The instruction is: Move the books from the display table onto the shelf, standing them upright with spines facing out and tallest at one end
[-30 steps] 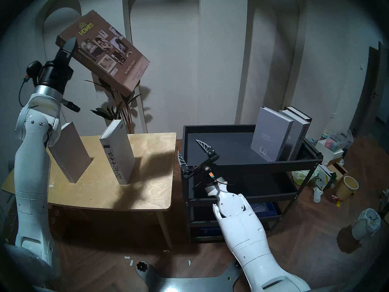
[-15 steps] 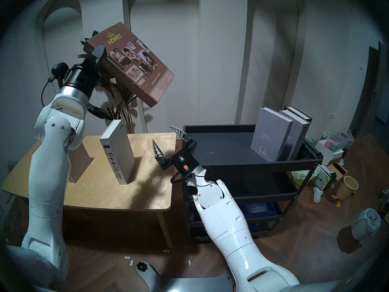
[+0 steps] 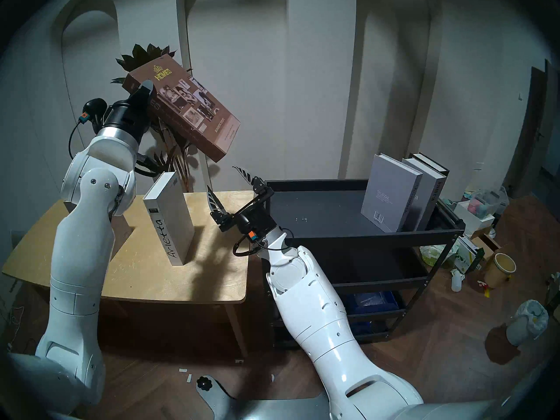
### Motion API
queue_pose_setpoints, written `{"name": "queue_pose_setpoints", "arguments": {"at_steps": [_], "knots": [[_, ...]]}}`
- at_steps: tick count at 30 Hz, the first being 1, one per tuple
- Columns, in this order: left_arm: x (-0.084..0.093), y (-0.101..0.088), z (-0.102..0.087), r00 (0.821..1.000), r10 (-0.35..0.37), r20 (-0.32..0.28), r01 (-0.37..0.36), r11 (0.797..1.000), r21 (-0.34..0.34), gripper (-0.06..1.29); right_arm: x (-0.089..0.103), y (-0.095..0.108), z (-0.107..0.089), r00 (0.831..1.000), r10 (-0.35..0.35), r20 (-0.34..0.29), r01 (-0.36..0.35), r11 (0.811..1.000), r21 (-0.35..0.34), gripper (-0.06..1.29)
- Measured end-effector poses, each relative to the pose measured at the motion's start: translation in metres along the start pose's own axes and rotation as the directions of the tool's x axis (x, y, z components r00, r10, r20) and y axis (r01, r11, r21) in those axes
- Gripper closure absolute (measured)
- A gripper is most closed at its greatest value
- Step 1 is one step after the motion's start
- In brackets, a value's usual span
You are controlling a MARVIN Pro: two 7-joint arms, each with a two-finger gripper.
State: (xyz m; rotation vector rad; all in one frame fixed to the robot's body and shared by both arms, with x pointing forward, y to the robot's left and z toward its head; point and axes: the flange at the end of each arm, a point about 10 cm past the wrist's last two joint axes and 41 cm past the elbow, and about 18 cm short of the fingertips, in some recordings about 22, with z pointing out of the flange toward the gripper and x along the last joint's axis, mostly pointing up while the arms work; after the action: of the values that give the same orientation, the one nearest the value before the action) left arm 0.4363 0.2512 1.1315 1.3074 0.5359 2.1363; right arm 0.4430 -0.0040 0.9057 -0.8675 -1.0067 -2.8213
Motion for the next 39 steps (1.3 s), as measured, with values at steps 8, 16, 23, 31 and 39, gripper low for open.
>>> {"name": "queue_pose_setpoints", "arguments": {"at_steps": [8,16,23,31,39], "knots": [[-0.006,0.011,-0.006,1.000,0.006,-0.018,-0.005,0.997,0.072,0.89,0.001,-0.002,0.004,0.997,-0.077,-0.015,0.076,0.997,-0.033,0.02],[-0.017,0.034,-0.019,1.000,-0.011,-0.017,0.013,0.994,0.106,0.89,0.001,-0.006,0.006,0.988,-0.156,-0.008,0.155,0.986,-0.068,0.02],[-0.029,0.047,-0.034,1.000,-0.029,-0.005,0.030,0.989,0.146,0.89,0.000,-0.010,0.007,0.974,-0.225,0.004,0.225,0.970,-0.095,0.02],[-0.046,0.055,-0.052,0.999,-0.040,0.023,0.035,0.982,0.183,0.89,0.000,-0.014,0.008,0.953,-0.302,0.017,0.301,0.943,-0.139,0.02],[-0.057,0.061,-0.061,0.999,-0.038,0.037,0.030,0.980,0.197,0.89,-0.002,-0.020,0.006,0.934,-0.355,0.030,0.355,0.918,-0.177,0.02]]}}
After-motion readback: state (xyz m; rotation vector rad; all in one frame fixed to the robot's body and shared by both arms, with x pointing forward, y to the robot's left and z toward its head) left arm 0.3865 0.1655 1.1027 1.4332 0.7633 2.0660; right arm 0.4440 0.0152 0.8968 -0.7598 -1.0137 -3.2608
